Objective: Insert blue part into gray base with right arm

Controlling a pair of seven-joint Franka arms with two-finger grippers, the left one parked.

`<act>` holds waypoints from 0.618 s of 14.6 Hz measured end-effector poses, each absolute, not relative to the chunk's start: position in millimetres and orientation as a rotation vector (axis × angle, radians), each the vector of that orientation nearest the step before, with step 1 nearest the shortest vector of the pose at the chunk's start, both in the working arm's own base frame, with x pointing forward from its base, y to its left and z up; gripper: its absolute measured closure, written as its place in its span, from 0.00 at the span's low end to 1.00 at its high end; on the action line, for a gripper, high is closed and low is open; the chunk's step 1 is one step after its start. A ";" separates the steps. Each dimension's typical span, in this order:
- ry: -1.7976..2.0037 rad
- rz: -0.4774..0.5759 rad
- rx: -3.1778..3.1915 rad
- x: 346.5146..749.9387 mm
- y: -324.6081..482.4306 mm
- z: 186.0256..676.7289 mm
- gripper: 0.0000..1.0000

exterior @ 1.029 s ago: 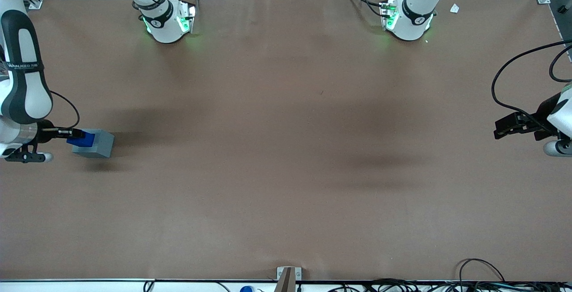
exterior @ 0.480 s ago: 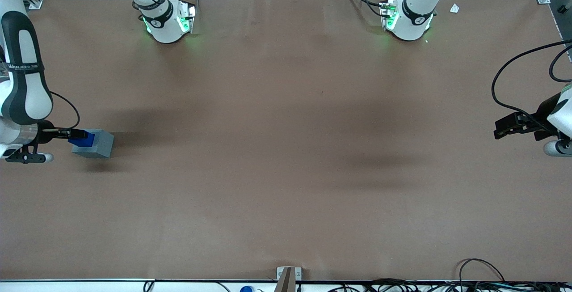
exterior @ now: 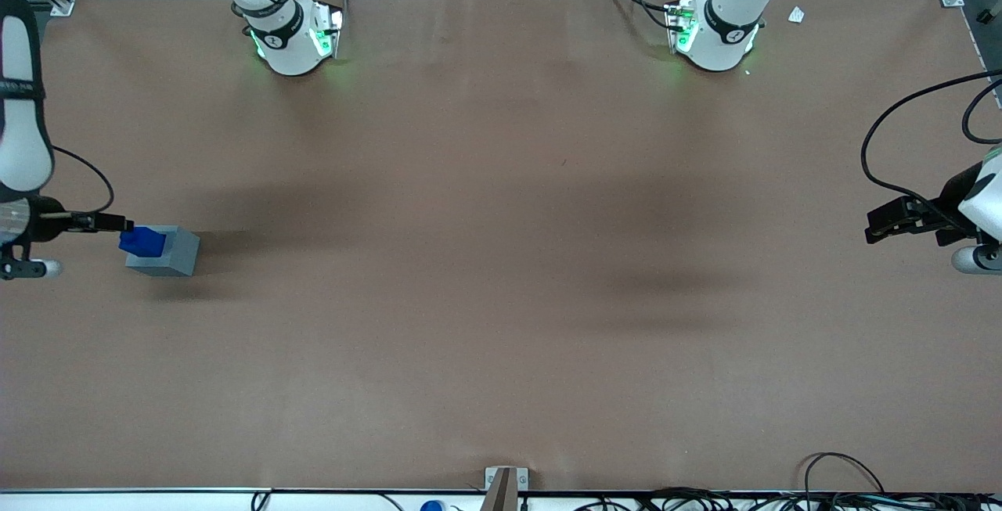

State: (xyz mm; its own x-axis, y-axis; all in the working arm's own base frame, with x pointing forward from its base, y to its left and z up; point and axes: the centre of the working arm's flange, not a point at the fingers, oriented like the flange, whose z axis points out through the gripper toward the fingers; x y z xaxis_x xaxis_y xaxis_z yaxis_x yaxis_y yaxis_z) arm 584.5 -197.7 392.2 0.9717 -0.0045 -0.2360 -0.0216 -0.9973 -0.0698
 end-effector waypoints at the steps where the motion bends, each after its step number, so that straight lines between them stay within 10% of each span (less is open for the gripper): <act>1: 0.003 0.345 -3.053 584.5 -189.8 412.0 0.00; 9: -0.054 0.173 -3.101 565.5 -107.1 531.9 0.00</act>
State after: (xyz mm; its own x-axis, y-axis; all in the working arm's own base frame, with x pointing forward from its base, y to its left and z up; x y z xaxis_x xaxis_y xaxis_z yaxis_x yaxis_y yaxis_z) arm 565.5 -107.1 531.9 0.9932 0.0365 -0.1105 0.0326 -0.9988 -0.0375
